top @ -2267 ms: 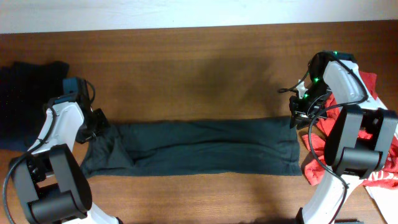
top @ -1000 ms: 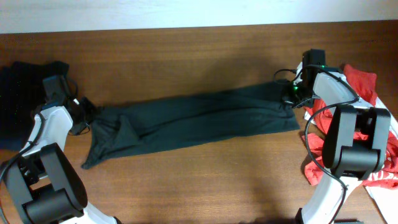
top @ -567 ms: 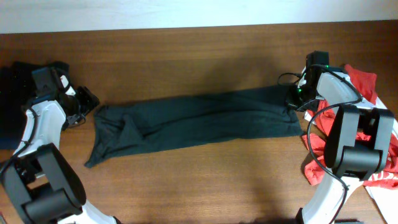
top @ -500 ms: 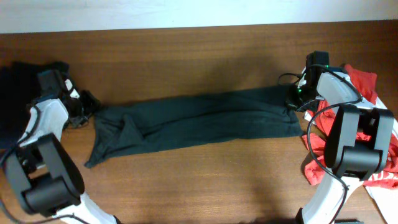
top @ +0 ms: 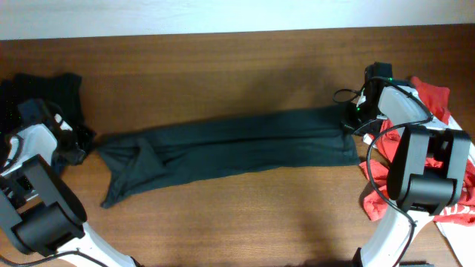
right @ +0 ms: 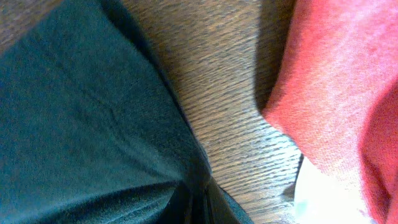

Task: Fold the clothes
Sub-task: 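Grasp the left end of the folded strip with the left gripper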

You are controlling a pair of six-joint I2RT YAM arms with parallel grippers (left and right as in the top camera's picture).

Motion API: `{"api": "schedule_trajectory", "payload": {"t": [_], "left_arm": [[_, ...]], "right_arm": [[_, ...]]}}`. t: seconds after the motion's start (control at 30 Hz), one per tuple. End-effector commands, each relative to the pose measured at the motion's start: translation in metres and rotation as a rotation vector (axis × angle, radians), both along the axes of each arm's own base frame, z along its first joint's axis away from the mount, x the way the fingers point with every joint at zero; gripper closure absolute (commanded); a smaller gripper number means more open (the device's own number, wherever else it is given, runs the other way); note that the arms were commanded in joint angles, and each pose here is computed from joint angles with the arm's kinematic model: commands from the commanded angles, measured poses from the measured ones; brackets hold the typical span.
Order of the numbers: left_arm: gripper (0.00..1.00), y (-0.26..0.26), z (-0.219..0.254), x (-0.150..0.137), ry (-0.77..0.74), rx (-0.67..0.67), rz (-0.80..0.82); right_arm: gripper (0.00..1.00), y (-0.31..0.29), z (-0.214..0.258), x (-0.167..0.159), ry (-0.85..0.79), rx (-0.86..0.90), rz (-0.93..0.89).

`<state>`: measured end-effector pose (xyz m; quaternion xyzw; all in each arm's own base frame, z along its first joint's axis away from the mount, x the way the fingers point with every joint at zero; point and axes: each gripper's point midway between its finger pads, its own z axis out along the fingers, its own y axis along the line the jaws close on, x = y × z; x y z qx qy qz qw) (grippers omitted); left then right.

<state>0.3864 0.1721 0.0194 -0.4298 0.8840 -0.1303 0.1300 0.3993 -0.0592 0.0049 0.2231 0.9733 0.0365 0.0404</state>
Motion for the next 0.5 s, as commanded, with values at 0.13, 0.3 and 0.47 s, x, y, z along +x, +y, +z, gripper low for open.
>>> {"api": "schedule_trajectory", "payload": {"t": [0.13, 0.3, 0.47], "left_arm": [[0.72, -0.018, 0.025, 0.043, -0.148, -0.025, -0.078], [0.40, -0.039, 0.020, 0.008, -0.008, -0.074, -0.166], [0.39, -0.061, 0.092, 0.036, -0.158, 0.035, -0.312]], "right_arm": [[0.89, -0.021, 0.004, 0.018, -0.070, -0.027, -0.059], [0.83, -0.022, 0.014, 0.029, -0.103, -0.029, -0.058], [0.68, -0.021, 0.042, 0.017, -0.022, -0.016, -0.045]]}}
